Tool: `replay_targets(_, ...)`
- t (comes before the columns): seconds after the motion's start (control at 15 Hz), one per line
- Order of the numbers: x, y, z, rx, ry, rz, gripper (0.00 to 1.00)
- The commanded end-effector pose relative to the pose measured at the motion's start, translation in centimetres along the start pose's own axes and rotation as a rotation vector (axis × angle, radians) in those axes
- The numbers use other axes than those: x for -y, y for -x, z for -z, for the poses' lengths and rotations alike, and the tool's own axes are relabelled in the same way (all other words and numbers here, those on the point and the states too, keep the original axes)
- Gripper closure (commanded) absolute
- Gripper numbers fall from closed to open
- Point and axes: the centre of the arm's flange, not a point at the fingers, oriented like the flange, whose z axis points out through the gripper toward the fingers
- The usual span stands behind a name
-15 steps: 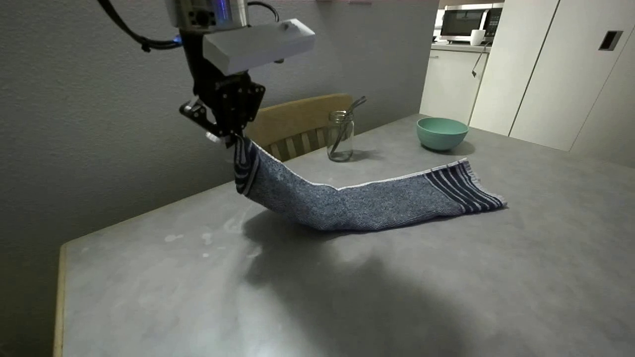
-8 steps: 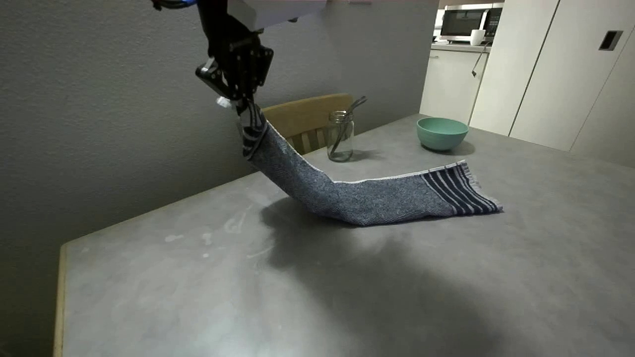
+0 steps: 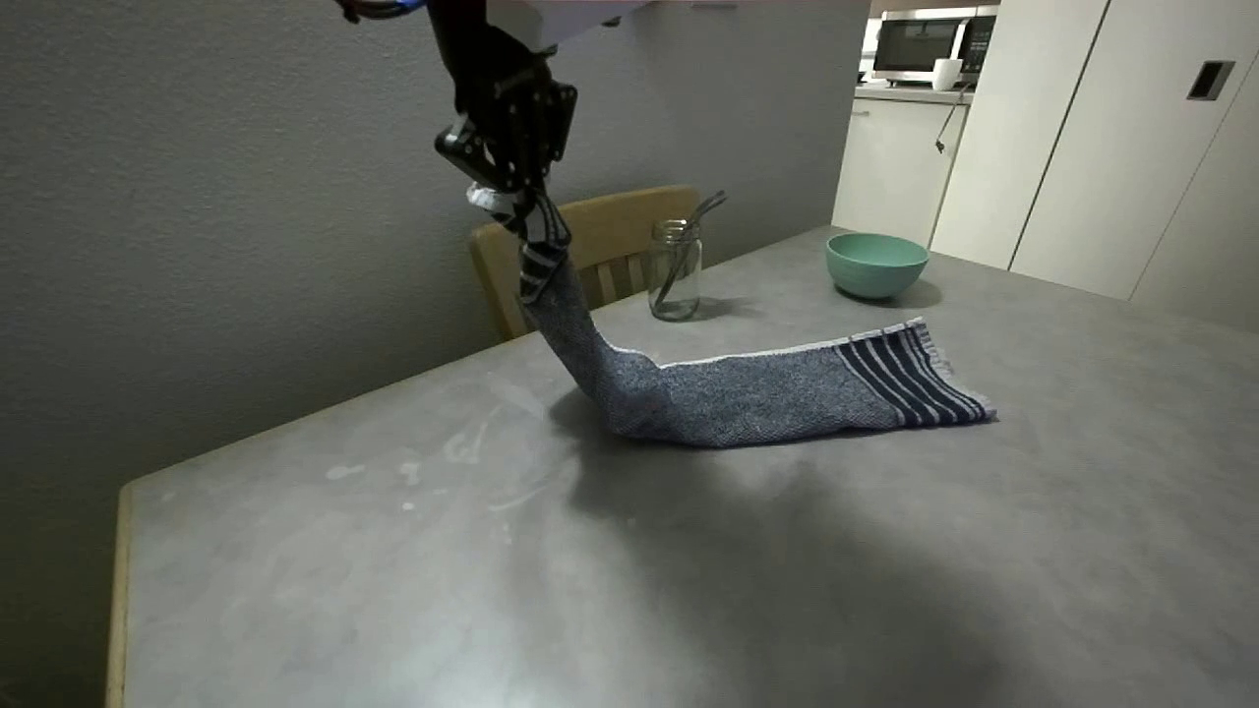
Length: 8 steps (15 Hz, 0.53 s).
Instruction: Fold the towel
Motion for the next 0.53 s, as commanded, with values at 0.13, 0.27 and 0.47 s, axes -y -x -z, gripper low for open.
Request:
replay_targets(0.13,-0.5,0.4,-0.2,0.034,0.03,-0.006,0.91)
replay_targets(0.27,-0.6,0.5,-0.3,0.042,0.041,-0.006,0.91)
replay_targets(0.47,-0.7,0.5,-0.2,0.043,0.043,-0.007,0.91)
